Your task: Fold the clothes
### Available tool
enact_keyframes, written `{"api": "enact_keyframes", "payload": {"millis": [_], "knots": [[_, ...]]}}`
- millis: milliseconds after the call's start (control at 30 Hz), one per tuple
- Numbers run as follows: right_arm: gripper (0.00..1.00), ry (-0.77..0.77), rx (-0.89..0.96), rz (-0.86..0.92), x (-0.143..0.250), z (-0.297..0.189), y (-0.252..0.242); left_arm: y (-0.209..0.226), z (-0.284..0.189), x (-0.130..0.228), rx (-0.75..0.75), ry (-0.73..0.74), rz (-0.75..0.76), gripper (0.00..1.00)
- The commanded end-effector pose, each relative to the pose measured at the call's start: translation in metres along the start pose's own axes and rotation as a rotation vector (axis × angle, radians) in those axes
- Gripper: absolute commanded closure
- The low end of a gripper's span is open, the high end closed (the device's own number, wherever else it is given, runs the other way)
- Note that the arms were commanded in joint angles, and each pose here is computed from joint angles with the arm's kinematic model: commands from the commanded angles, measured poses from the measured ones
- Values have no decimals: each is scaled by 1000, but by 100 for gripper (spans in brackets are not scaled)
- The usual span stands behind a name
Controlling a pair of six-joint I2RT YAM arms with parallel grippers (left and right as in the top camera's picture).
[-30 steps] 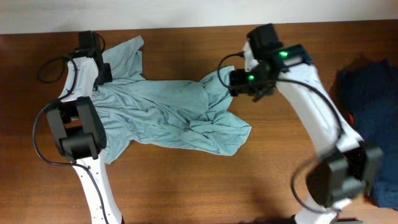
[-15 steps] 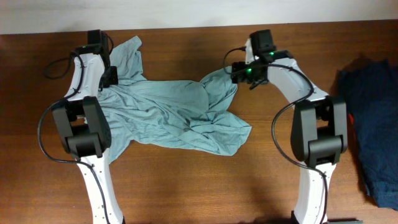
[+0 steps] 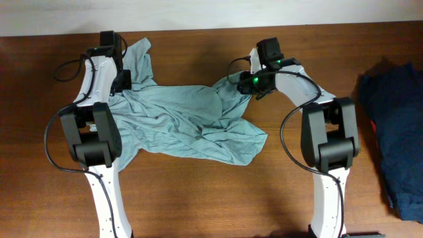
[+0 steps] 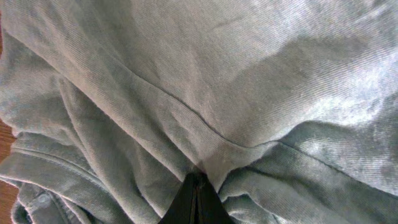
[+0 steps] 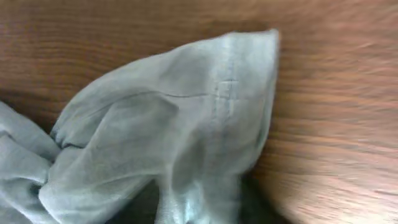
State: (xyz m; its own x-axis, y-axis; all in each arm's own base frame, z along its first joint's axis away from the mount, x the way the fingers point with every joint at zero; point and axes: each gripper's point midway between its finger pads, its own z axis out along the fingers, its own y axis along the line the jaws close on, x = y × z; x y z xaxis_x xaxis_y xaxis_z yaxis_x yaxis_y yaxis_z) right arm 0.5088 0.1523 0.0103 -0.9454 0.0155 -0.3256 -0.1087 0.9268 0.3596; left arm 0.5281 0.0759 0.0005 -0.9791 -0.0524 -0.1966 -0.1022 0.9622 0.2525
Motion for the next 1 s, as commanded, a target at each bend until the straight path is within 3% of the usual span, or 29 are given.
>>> {"api": "enact_keyframes", "payload": {"millis": [0, 100, 267, 500, 533, 567, 633, 733, 867, 967], "knots": [[96, 22, 3, 39, 5, 8, -6, -40, 36, 28, 121, 102, 52, 98], [96, -19, 70, 84, -8, -6, -31, -40, 36, 28, 121, 102, 52, 98], [96, -213, 203, 177, -65, -81, -107, -40, 36, 26, 121, 95, 51, 99], [96, -262, 196, 259, -74, -109, -150, -40, 36, 21, 121, 76, 47, 98], [90, -264, 198, 262, -74, -110, -152, -40, 36, 20, 121, 73, 46, 98], [71, -262, 200, 267, -73, -113, -154, -40, 36, 19, 121, 68, 46, 92], [57, -235, 196, 245, -68, -122, -152, -39, 33, 16, 120, 59, 56, 89], [55, -191, 202, 205, -59, -147, -144, -32, 8, 0, 118, 28, 124, 83], [55, -184, 205, 205, -49, -193, -124, -17, -51, -27, 116, -35, 135, 82], [55, -209, 204, 190, -38, -243, -98, -9, -126, -38, 184, -114, 123, 83]]}}
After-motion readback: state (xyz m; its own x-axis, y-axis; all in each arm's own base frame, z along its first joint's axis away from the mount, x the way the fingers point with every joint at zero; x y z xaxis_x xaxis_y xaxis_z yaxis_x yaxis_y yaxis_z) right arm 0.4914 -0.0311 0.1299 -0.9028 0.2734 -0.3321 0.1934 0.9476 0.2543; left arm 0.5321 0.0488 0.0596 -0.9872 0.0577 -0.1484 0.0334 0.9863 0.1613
